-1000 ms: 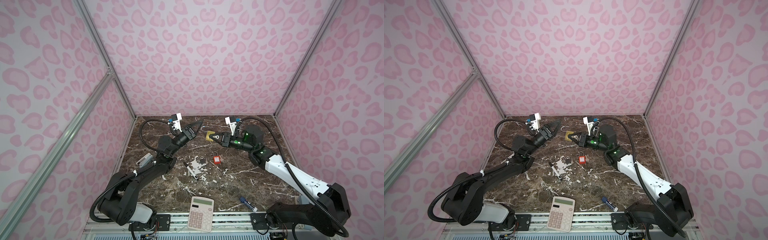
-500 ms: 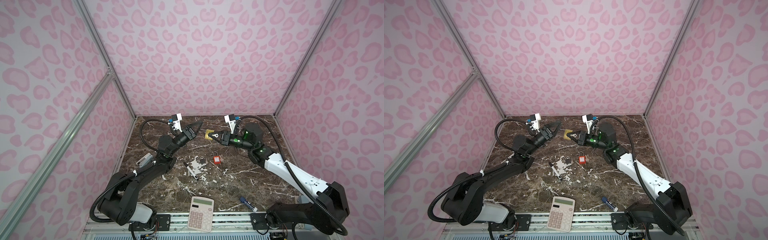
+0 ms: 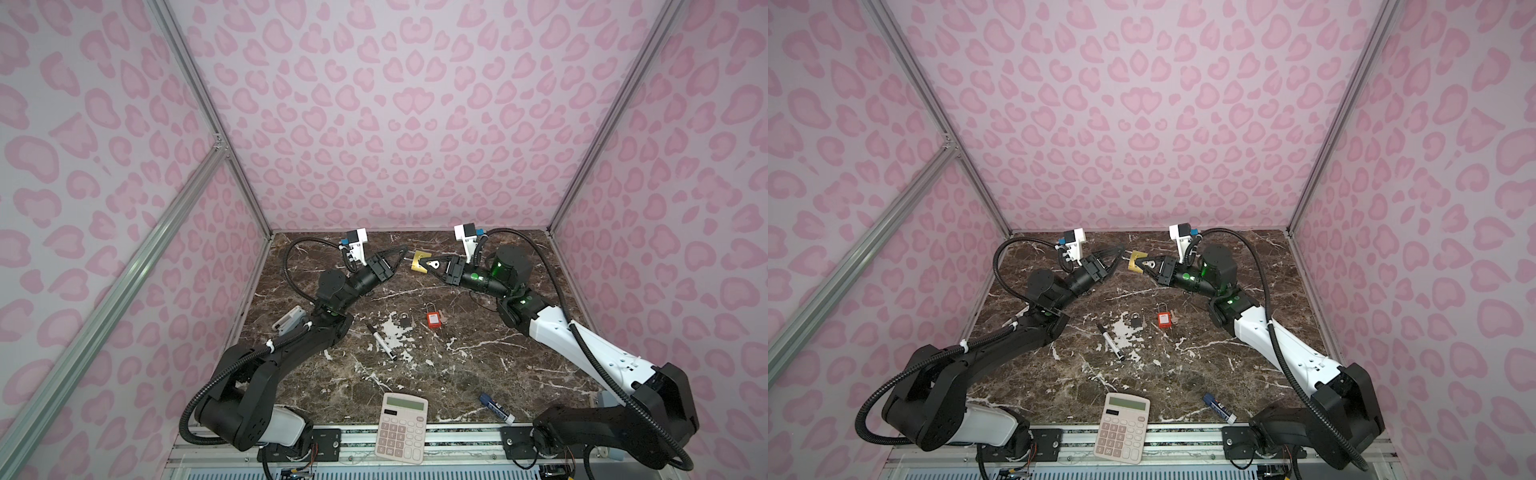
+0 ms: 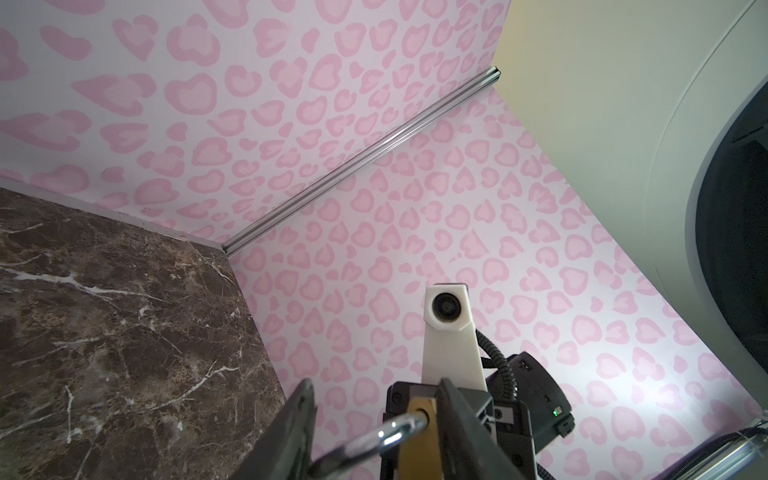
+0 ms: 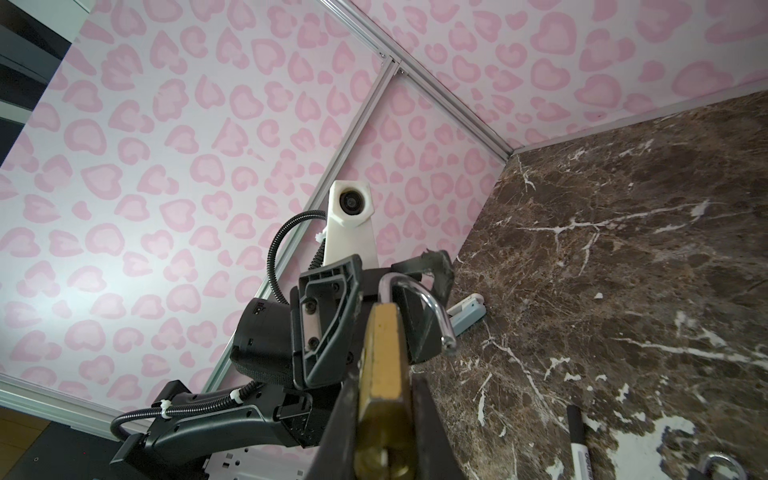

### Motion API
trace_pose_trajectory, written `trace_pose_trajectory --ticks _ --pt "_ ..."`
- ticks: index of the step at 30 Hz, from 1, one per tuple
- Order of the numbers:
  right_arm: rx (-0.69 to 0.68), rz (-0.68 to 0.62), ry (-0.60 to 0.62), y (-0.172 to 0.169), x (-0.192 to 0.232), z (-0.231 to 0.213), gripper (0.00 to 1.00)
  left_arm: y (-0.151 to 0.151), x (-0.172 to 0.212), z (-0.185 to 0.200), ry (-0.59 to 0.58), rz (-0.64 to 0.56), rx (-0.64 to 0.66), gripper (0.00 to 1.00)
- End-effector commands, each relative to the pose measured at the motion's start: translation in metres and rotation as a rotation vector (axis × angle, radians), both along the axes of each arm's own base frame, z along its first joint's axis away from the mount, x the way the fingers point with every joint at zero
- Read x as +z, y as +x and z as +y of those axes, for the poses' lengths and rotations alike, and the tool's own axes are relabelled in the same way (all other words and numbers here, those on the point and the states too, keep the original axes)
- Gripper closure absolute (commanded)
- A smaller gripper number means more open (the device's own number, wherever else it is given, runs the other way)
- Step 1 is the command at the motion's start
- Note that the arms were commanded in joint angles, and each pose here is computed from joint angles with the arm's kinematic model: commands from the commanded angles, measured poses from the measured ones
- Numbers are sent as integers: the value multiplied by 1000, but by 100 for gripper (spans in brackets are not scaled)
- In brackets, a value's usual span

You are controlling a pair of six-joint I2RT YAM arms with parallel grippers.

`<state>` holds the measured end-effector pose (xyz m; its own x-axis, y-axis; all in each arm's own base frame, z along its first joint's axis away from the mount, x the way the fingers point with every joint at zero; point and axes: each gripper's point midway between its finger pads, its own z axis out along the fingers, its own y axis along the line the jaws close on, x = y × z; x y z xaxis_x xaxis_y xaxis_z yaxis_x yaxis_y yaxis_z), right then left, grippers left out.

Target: Lock with the key

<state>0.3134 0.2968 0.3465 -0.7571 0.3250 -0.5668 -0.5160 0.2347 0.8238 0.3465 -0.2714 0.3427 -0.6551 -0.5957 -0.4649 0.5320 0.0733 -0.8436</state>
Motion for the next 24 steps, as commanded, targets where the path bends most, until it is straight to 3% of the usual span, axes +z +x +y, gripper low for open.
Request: trace_pose_trajectory --ticks 1,15,24 --pt "-3 -56 38 3 14 -2 100 -7 12 0 -11 -43 -17 56" --pt "8 -42 25 3 7 -3 100 -7 12 0 -9 -41 -17 94" --pt "34 16 52 6 4 2 100 -8 13 -1 -3 -51 -24 96"
